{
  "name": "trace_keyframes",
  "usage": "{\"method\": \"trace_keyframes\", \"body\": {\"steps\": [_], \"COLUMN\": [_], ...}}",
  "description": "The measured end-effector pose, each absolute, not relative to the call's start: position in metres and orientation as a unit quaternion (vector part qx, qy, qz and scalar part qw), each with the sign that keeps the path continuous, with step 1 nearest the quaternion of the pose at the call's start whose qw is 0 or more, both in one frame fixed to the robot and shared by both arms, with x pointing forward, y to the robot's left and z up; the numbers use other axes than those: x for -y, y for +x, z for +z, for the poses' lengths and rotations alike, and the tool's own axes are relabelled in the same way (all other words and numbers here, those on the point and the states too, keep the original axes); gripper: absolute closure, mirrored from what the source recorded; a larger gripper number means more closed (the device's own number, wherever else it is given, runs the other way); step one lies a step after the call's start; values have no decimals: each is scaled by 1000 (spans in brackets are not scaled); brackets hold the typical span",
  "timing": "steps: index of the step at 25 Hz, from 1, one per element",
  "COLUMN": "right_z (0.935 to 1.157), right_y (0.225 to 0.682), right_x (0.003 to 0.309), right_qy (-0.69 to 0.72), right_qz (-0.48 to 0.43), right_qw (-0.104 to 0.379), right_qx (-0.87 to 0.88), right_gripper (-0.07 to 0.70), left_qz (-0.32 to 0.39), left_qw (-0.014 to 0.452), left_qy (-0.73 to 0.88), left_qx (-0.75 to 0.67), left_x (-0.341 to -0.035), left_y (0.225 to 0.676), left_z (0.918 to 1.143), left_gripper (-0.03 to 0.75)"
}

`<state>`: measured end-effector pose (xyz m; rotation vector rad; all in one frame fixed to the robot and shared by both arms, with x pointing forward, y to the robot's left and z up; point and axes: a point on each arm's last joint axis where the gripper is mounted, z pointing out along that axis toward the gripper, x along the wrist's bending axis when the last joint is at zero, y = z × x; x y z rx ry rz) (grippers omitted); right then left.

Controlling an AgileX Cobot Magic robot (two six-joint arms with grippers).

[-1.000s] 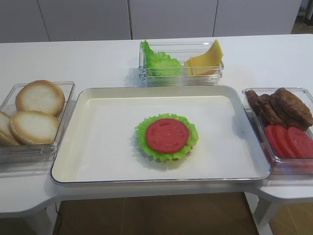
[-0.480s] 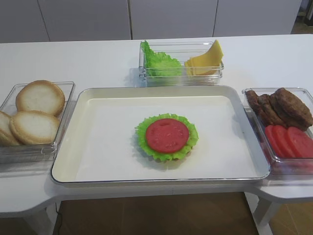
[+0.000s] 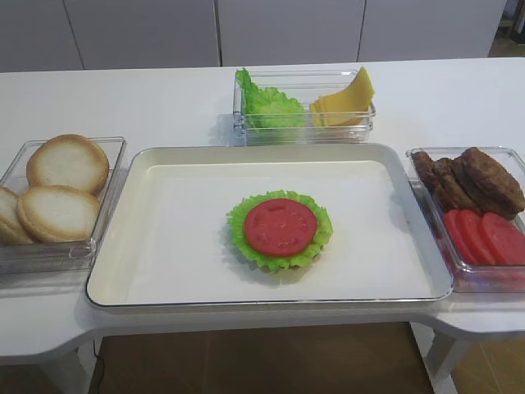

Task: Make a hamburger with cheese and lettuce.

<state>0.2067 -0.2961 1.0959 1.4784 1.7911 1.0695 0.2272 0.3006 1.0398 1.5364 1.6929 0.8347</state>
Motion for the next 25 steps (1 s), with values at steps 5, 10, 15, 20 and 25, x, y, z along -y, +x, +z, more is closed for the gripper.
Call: {"method": "trace_keyframes", "body": {"steps": [5,10,15,20,25], "right_z": [1084,1066,1054,1043,1042], "right_y": [208,217,228,236,237], "right_x": [295,294,292,290,289], "right_qy": [556,565,562,562,561], "right_qz": [395,372,377,382,385], "right_qw": [281,262,265,260,261], "right_qx": [-675,-688,-686,-686,-684], "right_gripper": [140,141,148,150,151], "left_qz": [322,322,322,322,322], "left_qw": [347,347,347,347,347], "left_qy": [592,592,592,592,592], "left_qx": [-652,-652,-652,-652,-652], "left_x": [-301,-301,-301,-301,-301], "left_y": [227,227,227,227,227], "left_z": [1040,1040,1040,1040,1040], "left_gripper": [300,300,300,300,300]}}
